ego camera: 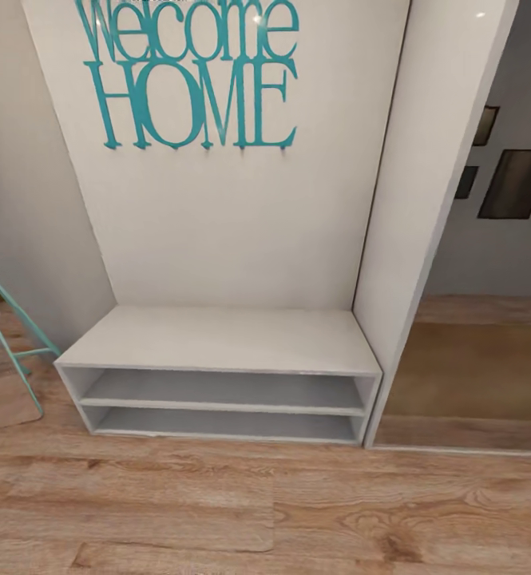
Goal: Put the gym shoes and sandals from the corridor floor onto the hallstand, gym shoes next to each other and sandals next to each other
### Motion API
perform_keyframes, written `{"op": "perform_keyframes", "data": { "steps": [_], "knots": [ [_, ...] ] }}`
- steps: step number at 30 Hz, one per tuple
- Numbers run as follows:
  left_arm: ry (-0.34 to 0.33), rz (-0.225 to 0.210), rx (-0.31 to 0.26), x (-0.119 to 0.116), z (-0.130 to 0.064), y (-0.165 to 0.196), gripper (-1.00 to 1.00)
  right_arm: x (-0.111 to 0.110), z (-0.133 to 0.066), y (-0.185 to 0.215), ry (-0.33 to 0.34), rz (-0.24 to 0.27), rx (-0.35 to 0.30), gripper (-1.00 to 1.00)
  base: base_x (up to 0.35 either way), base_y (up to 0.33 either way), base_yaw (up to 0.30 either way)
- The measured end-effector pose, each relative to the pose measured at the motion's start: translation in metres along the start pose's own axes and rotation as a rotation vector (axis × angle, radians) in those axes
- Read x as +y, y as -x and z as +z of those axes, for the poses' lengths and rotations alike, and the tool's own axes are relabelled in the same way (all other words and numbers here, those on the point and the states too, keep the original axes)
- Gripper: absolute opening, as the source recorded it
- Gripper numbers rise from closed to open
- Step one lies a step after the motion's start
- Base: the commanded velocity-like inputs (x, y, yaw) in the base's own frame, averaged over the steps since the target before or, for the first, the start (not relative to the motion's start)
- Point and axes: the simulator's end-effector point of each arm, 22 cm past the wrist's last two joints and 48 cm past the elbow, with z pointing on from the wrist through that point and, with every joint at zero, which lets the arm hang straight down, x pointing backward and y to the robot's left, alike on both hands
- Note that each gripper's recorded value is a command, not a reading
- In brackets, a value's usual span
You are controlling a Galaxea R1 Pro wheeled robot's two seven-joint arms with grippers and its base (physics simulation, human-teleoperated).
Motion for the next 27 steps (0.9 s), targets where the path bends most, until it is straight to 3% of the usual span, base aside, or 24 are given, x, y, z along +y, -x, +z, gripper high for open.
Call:
{"op": "perform_keyframes", "data": {
  "steps": [6, 9, 15, 20, 27],
  "knots": [
    [0.01, -0.013, -0.008, 0.003, 0.0, 0.002, 1.0, -0.001, 0.0, 0.001, -0.003, 0.003, -0.001, 1.0, 0.0, 0.0, 0.278],
    [0.036, -0.051, -0.009, 0.009, 0.0, 0.001, 1.0, -0.002, 0.0, 0.001, -0.004, 0.004, -0.002, 1.0, 0.0, 0.0, 0.278],
    [0.056, -0.083, -0.01, 0.015, -0.001, 0.001, 1.0, -0.006, 0.0, 0.002, -0.026, 0.004, -0.004, 1.0, 0.0, 0.0, 0.278],
    [0.041, -0.08, -0.007, 0.011, -0.001, 0.0, 1.0, -0.018, 0.0, 0.0, -0.077, 0.005, 0.0, 1.0, 0.0, 0.0, 0.278],
    [0.038, -0.076, -0.003, 0.011, -0.001, -0.002, 1.0, -0.019, -0.001, -0.002, -0.083, 0.002, 0.006, 1.0, 0.0, 0.0, 0.278]
  ]
}}
